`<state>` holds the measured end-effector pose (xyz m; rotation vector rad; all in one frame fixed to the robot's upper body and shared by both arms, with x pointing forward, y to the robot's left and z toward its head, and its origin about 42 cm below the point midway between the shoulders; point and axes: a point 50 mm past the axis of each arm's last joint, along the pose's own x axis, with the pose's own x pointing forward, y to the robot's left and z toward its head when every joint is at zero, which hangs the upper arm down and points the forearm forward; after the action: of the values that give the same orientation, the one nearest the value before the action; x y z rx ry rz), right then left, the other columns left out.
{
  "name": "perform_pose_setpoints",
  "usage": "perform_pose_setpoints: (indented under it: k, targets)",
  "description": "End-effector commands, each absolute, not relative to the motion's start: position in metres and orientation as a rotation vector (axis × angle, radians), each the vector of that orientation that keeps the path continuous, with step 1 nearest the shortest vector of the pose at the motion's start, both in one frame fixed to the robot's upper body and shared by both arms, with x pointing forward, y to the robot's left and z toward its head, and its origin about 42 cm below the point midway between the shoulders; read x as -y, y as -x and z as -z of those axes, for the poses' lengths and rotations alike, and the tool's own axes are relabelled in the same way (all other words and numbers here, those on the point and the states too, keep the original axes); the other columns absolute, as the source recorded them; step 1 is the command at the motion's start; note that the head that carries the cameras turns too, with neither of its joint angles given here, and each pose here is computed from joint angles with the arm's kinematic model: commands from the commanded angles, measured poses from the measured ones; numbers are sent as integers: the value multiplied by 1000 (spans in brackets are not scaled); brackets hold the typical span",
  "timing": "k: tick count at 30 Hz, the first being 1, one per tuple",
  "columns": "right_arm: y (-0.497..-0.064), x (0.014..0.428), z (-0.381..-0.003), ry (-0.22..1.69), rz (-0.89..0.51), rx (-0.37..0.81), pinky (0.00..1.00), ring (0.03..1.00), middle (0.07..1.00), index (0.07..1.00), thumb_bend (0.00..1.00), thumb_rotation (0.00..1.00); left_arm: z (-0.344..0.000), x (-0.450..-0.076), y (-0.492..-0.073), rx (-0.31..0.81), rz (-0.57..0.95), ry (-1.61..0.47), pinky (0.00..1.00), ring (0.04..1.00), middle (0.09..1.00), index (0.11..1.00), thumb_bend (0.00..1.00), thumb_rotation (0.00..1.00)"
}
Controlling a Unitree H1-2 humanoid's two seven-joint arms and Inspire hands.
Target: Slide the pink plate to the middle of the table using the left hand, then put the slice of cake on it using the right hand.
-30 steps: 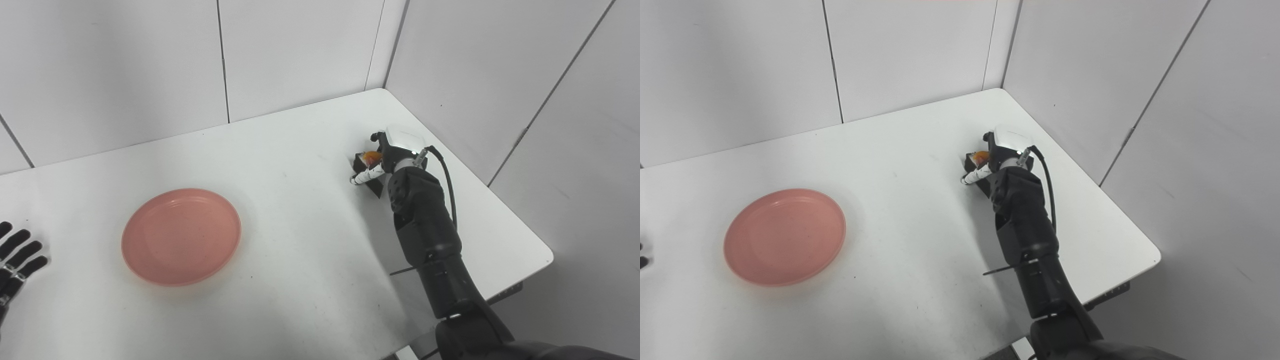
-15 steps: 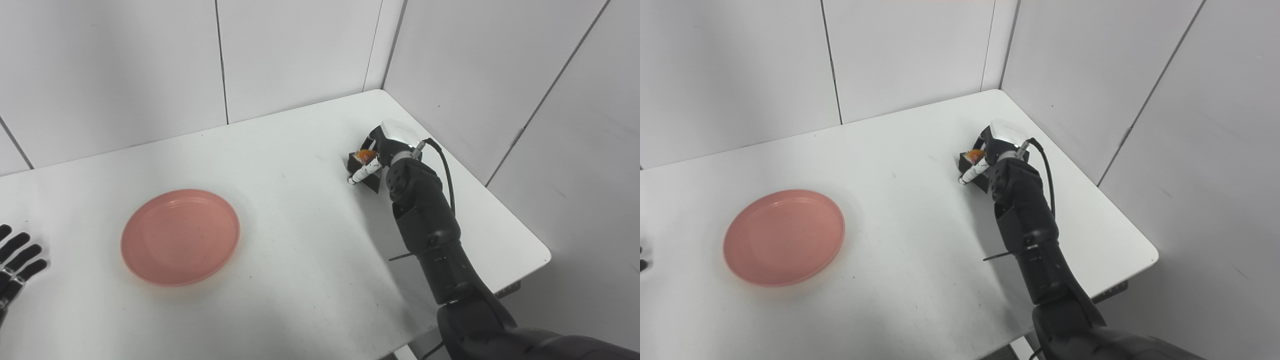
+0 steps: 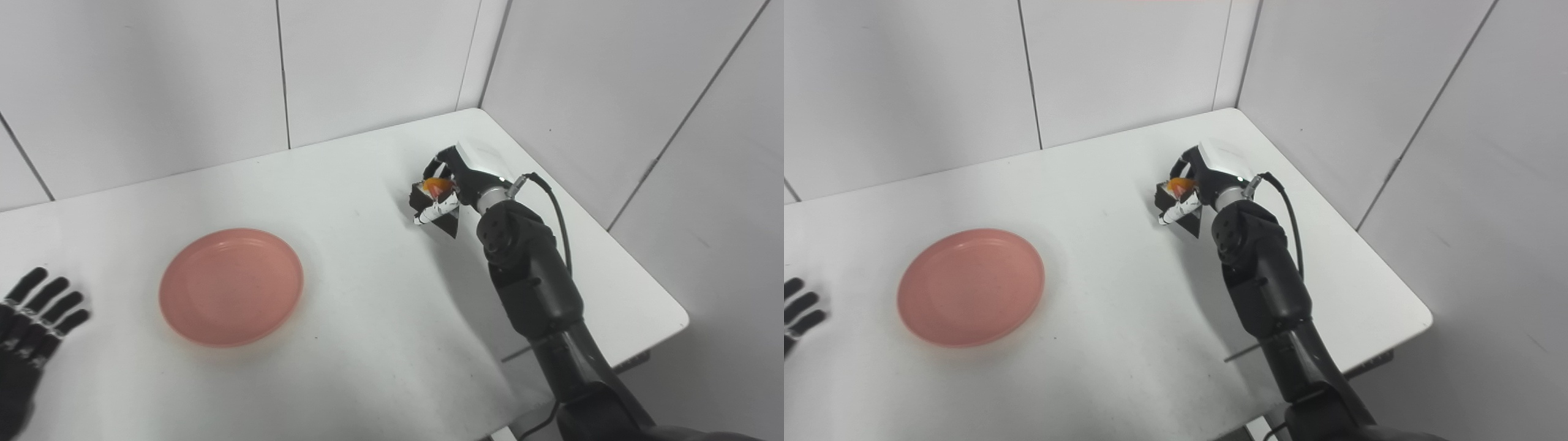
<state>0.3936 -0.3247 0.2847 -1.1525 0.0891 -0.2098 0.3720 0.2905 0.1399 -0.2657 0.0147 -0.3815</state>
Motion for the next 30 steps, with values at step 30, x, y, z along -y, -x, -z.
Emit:
perform_pose_setpoints:
  k: [30]
  targets:
    - [-432,121,-302,1104,-297,374,282,369,429,547,516,0,-122,-149,-346,-192,351,158,869,892,909,904,385,989]
